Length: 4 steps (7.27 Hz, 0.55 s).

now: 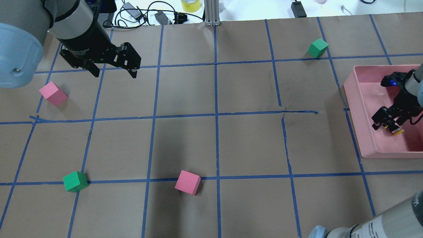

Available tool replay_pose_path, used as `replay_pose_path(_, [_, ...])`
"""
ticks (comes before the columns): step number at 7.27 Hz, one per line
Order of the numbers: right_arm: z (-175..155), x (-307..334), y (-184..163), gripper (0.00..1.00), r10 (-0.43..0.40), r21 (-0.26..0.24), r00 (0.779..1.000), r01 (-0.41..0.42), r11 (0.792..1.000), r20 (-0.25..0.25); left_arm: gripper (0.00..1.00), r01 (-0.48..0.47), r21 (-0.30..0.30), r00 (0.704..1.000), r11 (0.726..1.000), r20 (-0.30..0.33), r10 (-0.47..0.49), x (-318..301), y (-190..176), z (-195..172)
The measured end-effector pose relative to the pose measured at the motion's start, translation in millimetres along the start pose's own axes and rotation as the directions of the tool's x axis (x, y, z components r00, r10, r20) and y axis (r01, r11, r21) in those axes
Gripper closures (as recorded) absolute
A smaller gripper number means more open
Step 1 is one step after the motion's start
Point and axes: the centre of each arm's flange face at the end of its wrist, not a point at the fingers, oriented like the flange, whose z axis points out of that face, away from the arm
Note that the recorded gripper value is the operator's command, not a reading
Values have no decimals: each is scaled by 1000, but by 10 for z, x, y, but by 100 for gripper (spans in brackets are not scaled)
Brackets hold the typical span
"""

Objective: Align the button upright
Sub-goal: 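Adjust the grip on the switch with the right gripper inside the bin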

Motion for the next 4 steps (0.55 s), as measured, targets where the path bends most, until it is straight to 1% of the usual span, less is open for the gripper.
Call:
replay_pose_path(2, [-35,26,-9,0,-52,4,999,52,999,-15,0,0,0,1000,1000,0,0,0,0,0])
replay_pose_path(4, [-46,58,5,0,-83,-9,995,82,997,-47,0,0,0,1000,1000,0,0,0,0,0])
